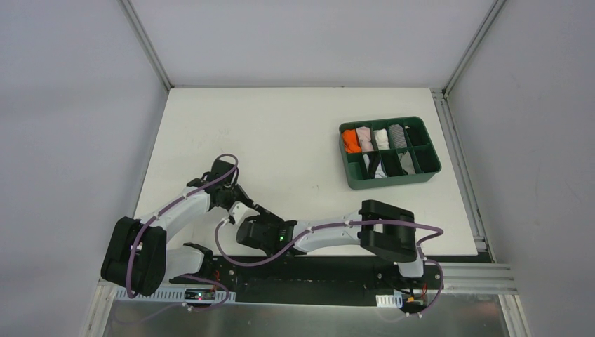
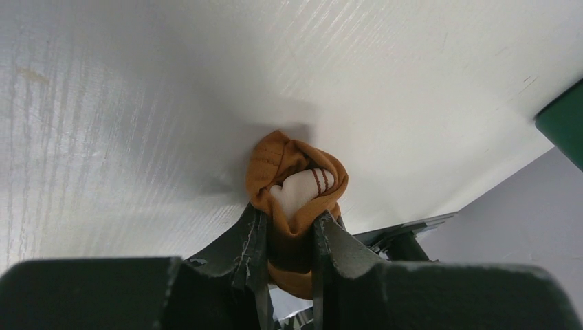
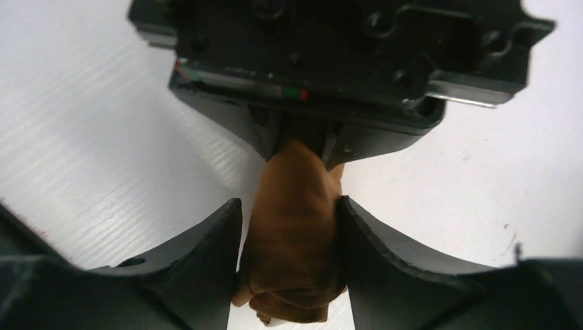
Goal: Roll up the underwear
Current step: Roll the underwear to the center of the board, then pick up the underwear from the center of the board, then place the underwear in the storage box.
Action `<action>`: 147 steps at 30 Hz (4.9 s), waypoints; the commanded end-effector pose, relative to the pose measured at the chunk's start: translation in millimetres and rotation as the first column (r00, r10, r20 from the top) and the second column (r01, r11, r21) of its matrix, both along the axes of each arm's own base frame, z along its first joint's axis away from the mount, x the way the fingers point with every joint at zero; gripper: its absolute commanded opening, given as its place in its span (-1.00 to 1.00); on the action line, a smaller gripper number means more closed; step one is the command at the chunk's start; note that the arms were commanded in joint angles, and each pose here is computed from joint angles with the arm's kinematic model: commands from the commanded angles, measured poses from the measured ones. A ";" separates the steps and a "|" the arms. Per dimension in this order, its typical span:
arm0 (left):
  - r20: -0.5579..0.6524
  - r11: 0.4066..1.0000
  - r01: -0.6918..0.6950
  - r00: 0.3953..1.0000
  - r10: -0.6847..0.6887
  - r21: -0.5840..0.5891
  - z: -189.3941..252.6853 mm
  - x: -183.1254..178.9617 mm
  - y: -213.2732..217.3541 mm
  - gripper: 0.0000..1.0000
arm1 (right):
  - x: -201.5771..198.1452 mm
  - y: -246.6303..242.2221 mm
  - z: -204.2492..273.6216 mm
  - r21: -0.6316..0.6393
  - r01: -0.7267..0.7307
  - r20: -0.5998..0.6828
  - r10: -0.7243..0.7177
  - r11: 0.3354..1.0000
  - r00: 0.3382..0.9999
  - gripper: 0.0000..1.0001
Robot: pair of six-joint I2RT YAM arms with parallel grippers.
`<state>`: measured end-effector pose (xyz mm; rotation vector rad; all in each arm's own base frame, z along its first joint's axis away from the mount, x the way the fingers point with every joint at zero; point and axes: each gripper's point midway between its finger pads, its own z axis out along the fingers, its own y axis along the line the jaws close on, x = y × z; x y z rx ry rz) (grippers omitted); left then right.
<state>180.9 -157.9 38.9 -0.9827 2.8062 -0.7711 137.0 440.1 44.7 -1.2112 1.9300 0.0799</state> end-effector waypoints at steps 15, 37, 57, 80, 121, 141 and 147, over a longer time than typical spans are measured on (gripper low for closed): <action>0.006 1.000 -0.011 1.000 0.011 0.001 10.1 -1.3 2.5 -1.00 | 22.1 -3.2 5.4 0.067 0.121 0.039 -0.124 0.990 0.991 -1.00; 0.192 0.996 0.012 0.981 0.006 -0.093 94.3 18.8 -8.3 0.28 | 17.7 -49.9 30.8 0.250 0.212 -0.235 -0.153 0.945 0.960 -1.00; 0.264 0.995 0.019 0.964 0.008 -0.099 116.2 17.0 -0.6 0.25 | 121.0 -183.1 141.0 0.386 0.373 -0.024 -0.395 0.844 0.919 -1.00; 0.256 0.995 0.055 0.966 -0.032 -0.084 112.0 19.3 -1.9 0.25 | 232.0 -335.6 112.7 -0.067 0.642 0.195 -0.621 0.764 0.759 -1.00; 0.213 0.995 0.042 0.977 -0.023 -0.087 94.0 13.0 5.1 0.21 | 211.6 -299.9 7.6 -0.222 0.564 -0.256 -0.605 0.796 0.754 -1.00; 0.208 0.995 0.037 0.978 -0.017 -0.092 93.7 12.8 5.0 0.21 | 208.7 -289.4 69.7 -0.049 0.631 -0.290 -0.615 0.775 0.733 0.16; 0.222 0.994 0.040 0.975 -0.017 -0.100 97.0 10.7 4.8 0.20 | 210.1 -290.1 88.0 0.010 0.651 -0.275 -0.624 0.759 0.732 0.19</action>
